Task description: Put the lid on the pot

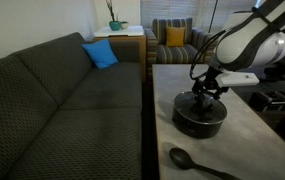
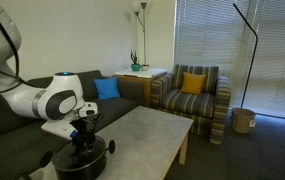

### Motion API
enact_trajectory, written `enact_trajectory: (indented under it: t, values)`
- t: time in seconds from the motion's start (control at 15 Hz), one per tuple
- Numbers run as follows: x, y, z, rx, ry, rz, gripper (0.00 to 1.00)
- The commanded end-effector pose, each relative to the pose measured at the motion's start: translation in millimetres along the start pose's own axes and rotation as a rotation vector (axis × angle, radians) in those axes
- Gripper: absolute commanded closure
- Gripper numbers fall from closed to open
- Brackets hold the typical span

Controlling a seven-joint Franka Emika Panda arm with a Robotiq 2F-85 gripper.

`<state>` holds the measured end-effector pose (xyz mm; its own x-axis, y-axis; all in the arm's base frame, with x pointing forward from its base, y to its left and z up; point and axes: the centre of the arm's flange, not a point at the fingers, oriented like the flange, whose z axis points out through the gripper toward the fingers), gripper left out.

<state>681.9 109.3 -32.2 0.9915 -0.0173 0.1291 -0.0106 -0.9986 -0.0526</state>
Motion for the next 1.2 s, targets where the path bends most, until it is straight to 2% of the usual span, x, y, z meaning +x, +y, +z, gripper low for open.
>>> enact_trajectory:
  t: [0.0,0.47,1.13]
  values:
    - [-24.6,-2.3,-45.5,-0.046,0.027,0.004,0.0]
    - [-29.5,-18.8,-108.9,-0.154,0.058,0.005,0.0]
    - [-54.3,-33.3,-141.4,-0.181,0.014,-0.002,0.0]
